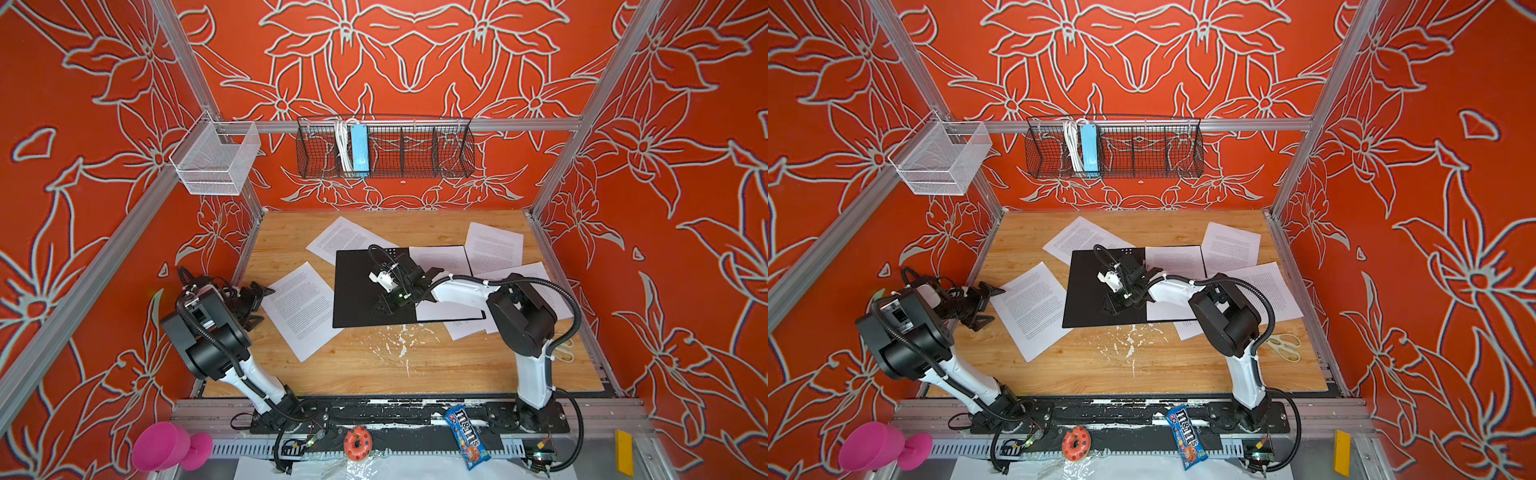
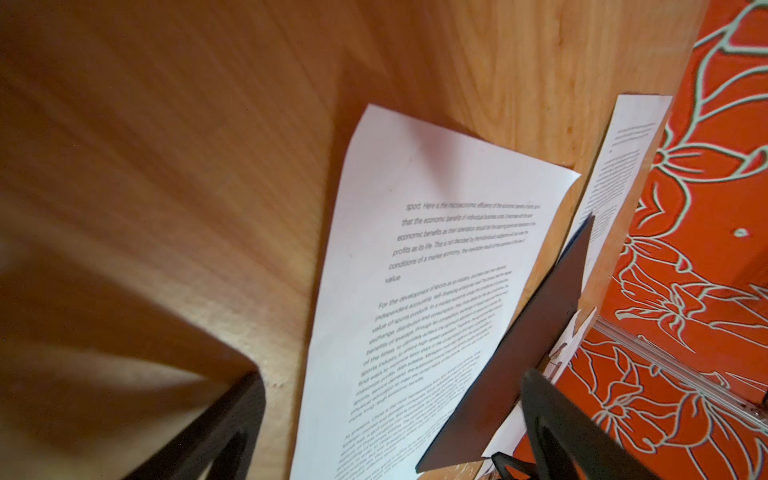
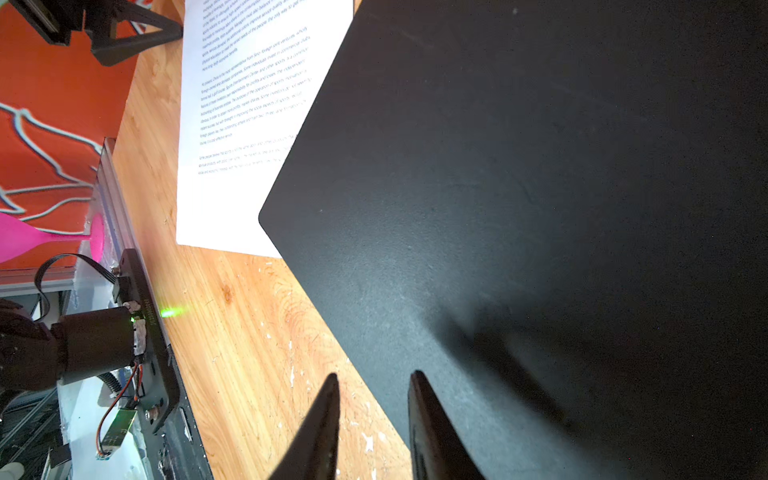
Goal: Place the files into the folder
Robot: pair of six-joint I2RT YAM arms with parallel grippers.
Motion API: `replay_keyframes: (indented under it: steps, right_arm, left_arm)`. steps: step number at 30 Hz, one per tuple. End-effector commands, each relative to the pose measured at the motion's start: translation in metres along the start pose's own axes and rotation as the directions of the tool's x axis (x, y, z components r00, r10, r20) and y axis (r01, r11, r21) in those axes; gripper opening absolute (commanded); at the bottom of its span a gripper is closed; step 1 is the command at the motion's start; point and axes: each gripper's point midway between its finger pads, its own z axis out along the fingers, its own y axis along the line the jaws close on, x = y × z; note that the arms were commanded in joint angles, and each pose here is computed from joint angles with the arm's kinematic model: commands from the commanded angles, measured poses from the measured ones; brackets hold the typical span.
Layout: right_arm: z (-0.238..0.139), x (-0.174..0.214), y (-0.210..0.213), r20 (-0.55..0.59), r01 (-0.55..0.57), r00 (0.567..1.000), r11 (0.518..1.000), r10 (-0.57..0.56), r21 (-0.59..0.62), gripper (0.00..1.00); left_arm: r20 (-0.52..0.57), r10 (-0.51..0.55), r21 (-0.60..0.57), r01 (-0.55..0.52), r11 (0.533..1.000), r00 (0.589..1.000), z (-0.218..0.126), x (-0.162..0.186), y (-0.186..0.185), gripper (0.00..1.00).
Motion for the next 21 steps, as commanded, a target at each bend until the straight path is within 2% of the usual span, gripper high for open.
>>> replay_keyframes:
  steps: [1, 8, 13, 18, 21]
  right_arm:
    - [0.005, 0.004, 0.003, -0.023, 0.007, 1.000, 1.000, -0.007, -0.014, 0.30]
    - [0.007, 0.004, 0.005, -0.027, 0.006, 1.000, 1.000, -0.007, -0.021, 0.29]
    - [0.008, 0.004, 0.005, -0.032, 0.002, 0.999, 1.000, -0.003, -0.024, 0.29]
    - [0.009, 0.005, 0.007, -0.036, 0.001, 0.999, 1.000, -0.002, -0.031, 0.29]
    - [0.009, 0.005, 0.008, -0.036, 0.000, 0.999, 0.999, -0.001, -0.035, 0.29]
  left_arm:
    - [-0.042, -0.053, -0.032, 0.052, 0.998, 0.998, 0.011, 0.003, 0.018, 0.96]
    - [-0.080, -0.085, 0.000, 0.085, 0.996, 0.993, 0.021, 0.007, 0.018, 0.96]
    - [-0.129, -0.106, 0.068, 0.116, 0.991, 0.986, 0.028, 0.014, 0.010, 0.94]
    - [-0.150, -0.077, 0.151, 0.100, 0.983, 0.986, 0.025, 0.021, -0.011, 0.94]
    - [-0.163, -0.044, 0.150, 0.068, 0.986, 0.986, 0.024, 0.029, -0.020, 0.93]
